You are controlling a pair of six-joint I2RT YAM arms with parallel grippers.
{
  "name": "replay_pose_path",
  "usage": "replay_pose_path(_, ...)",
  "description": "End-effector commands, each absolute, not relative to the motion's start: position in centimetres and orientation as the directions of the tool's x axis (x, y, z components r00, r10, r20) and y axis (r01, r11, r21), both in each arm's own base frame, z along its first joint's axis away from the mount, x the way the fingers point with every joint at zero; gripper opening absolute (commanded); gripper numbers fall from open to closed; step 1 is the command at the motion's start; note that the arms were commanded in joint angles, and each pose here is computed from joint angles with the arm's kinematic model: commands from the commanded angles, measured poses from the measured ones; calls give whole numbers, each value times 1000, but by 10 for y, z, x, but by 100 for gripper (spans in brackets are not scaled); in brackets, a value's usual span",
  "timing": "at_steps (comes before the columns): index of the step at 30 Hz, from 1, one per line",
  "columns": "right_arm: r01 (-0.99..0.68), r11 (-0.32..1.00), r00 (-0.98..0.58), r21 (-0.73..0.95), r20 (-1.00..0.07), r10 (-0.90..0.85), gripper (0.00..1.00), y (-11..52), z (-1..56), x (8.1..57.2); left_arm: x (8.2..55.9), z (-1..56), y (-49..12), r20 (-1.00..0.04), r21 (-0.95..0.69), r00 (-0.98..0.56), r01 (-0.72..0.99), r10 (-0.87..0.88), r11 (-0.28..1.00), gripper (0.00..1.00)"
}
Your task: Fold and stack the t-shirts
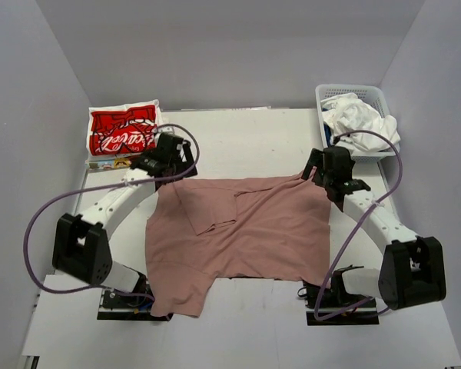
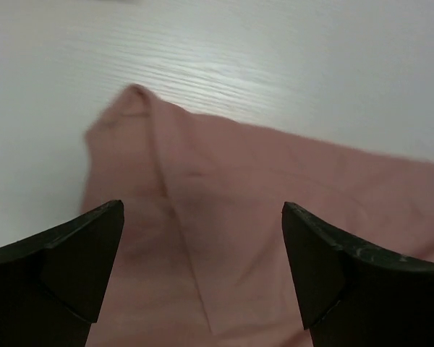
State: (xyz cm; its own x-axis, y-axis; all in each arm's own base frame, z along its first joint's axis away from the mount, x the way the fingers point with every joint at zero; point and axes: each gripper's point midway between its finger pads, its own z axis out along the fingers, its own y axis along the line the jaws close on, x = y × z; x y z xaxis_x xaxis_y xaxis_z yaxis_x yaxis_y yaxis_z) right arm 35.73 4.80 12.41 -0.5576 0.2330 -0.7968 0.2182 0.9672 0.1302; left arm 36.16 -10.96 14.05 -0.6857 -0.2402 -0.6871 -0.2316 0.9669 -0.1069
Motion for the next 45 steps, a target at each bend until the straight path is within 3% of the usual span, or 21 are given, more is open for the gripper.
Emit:
replay_pose_path(1,196,954,-553,228,-778,300,90,60,122,345,311,131,-180,-578,-364,-808,131,-113,922,100)
replay_pose_path(3,192,949,-557,249,-769,315,90,63,118,341,283,124,-205,-514,-475,-854,204,-82,856,100)
replay_pose_path(6,163,944,-581,288,-745,328,90,71,105,331,253,97,-216,-452,-506,-892,236,-22,830,100)
replay_pose_path(11,145,942,-668,301,-673,318,90,80,71,313,236,63,-236,-364,-449,-926,265,96,853,91)
replay_pose_path(17,141,938,-716,316,-622,317,90,86,52,303,237,36,-222,-331,-236,-931,242,156,941,79)
replay_pose_path(21,135,937,-712,321,-627,317,90,87,53,304,242,24,-213,-302,-130,-942,196,150,972,64)
replay_pose_path(22,135,938,-712,318,-627,315,90,86,53,303,244,22,-209,-298,-102,-945,173,136,980,53)
replay_pose_path(24,134,938,-707,321,-632,317,90,86,54,302,253,23,-211,-313,-89,-942,154,120,984,43)
replay_pose_path(27,135,941,-702,312,-640,313,90,84,56,302,262,28,-210,-332,-61,-937,136,108,989,1)
replay_pose_path(29,141,943,-701,301,-642,309,90,82,54,302,269,35,-211,-353,-54,-930,131,104,990,0)
replay_pose_path(34,115,949,-708,294,-646,286,90,83,53,300,315,86,-202,-522,7,-850,78,71,997,0)
replay_pose_path(37,141,953,-694,267,-660,288,90,76,56,304,370,114,-208,-611,88,-783,78,115,993,0)
replay_pose_path(38,146,955,-700,257,-655,284,90,74,56,302,402,144,-217,-673,68,-733,71,98,995,0)
replay_pose_path(40,132,959,-700,252,-661,270,90,75,58,305,443,126,-220,-662,168,-727,97,185,981,0)
replay_pose_path(41,135,959,-696,250,-665,271,90,74,60,308,482,163,-222,-725,159,-668,70,164,985,0)
replay_pose_path(44,139,957,-705,256,-653,277,90,78,60,314,574,179,-210,-798,206,-581,-21,156,978,0)
replay_pose_path(45,136,958,-703,251,-658,272,90,78,63,317,600,182,-178,-821,196,-561,-99,108,976,8)
